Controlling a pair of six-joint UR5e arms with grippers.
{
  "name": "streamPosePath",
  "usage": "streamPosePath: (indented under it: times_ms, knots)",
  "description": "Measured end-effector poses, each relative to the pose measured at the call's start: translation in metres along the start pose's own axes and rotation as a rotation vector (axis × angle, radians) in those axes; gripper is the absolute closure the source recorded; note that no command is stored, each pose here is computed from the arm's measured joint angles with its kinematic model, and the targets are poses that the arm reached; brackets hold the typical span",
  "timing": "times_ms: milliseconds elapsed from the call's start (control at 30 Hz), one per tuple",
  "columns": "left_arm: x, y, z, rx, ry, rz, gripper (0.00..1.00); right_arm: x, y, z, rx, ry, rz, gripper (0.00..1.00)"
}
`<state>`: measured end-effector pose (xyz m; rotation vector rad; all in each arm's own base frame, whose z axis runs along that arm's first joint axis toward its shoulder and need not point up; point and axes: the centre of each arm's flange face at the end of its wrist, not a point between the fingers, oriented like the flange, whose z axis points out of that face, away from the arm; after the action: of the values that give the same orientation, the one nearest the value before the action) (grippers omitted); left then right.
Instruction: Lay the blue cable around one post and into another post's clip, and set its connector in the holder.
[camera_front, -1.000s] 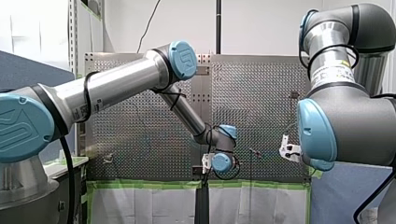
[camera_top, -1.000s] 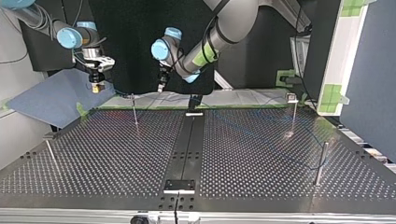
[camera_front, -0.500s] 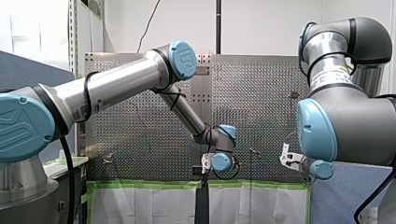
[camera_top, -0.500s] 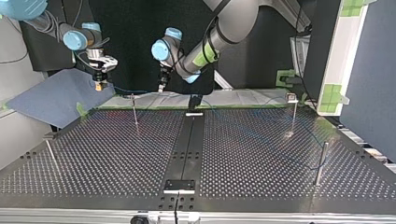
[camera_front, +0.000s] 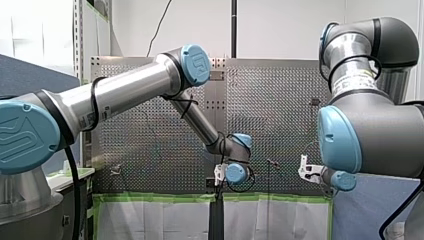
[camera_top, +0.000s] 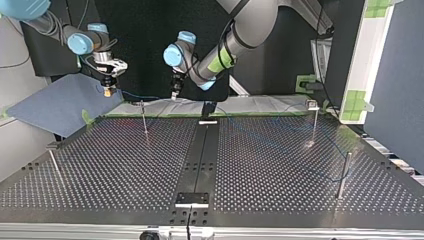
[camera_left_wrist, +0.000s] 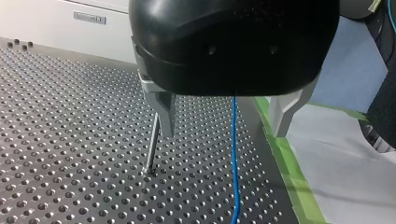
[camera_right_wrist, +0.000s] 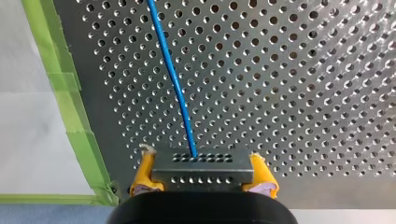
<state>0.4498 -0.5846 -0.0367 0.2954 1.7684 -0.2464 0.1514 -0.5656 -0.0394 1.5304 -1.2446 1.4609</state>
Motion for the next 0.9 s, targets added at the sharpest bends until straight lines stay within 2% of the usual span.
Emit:
streamPosePath:
  times_ms: [133, 233, 333, 467, 700, 900]
  knots:
    - [0.000, 0.000, 0.001, -0.001, -0.003, -0.003, 0.00, 0.008, -0.003, -0.009, -0.005, -0.015, -0.025, 1.00]
    - [0.000, 0.000, 0.001, 0.000, -0.008, -0.006, 0.00, 0.016, -0.005, -0.014, -0.006, -0.015, -0.049, 1.00]
    - [-0.001, 0.002, 0.002, -0.003, -0.010, -0.007, 0.00, 0.024, -0.007, -0.019, -0.007, -0.015, -0.065, 1.00]
    - [-0.001, 0.005, 0.005, -0.010, -0.013, -0.010, 0.00, 0.038, -0.008, -0.022, -0.006, 0.000, -0.070, 1.00]
    - [-0.003, 0.008, 0.009, -0.016, -0.028, -0.019, 0.00, 0.071, -0.011, -0.020, 0.002, 0.055, -0.073, 1.00]
    - [-0.006, 0.009, 0.013, -0.011, -0.057, -0.034, 0.00, 0.076, -0.013, -0.019, 0.010, 0.068, -0.072, 1.00]
